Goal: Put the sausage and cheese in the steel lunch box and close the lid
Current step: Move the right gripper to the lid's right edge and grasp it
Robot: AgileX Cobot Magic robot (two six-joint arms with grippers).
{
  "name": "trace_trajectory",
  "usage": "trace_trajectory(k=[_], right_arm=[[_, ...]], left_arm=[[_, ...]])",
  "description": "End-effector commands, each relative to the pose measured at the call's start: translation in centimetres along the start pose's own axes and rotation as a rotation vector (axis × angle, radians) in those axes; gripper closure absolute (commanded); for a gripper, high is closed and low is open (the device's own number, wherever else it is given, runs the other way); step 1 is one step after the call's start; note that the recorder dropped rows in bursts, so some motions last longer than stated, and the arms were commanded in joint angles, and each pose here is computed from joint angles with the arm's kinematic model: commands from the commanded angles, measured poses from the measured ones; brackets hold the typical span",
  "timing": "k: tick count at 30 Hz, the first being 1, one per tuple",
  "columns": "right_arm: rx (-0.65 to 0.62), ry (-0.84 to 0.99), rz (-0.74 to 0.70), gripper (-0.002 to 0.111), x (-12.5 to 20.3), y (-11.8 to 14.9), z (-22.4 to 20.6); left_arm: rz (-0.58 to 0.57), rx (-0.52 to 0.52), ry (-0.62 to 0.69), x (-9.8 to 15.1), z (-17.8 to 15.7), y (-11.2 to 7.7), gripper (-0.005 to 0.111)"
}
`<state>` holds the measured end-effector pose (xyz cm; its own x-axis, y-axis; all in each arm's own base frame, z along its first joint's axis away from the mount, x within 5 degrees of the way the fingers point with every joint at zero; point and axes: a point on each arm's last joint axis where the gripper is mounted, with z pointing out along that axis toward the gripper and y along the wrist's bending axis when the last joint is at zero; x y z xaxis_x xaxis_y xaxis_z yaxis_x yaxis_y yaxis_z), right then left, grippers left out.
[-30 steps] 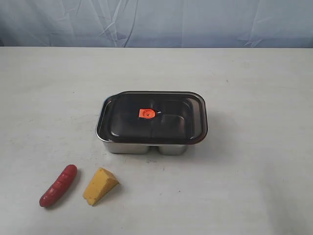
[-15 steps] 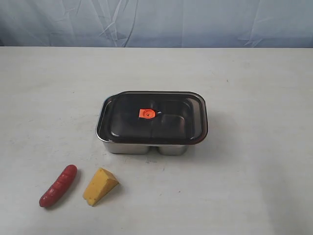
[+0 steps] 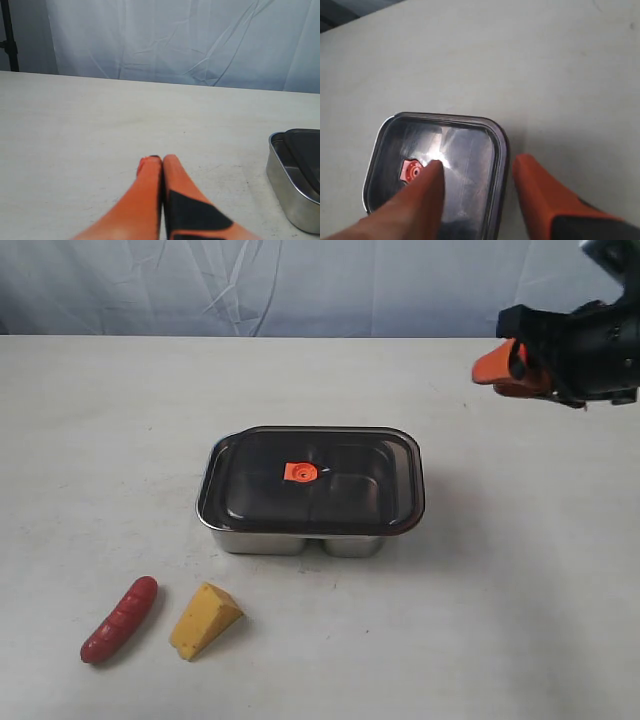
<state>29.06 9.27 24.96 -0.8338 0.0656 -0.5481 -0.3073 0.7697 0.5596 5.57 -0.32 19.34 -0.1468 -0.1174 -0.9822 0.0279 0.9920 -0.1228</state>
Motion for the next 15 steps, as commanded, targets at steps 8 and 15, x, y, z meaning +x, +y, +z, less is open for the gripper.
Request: trace_trajectory(k=[8,15], right_arm=[[-0.145,0.325,0.133,0.051,2.1,-5.3,9.3],[-0.223,0.352,0.157,0.051,2.9,-5.6,10.4]], left_arm=[[-0.005,0.018,0.002,0.1,0.0,-0.1,0.107],[-0.005,0.018,0.002,0.1,0.0,-0.1,0.107]])
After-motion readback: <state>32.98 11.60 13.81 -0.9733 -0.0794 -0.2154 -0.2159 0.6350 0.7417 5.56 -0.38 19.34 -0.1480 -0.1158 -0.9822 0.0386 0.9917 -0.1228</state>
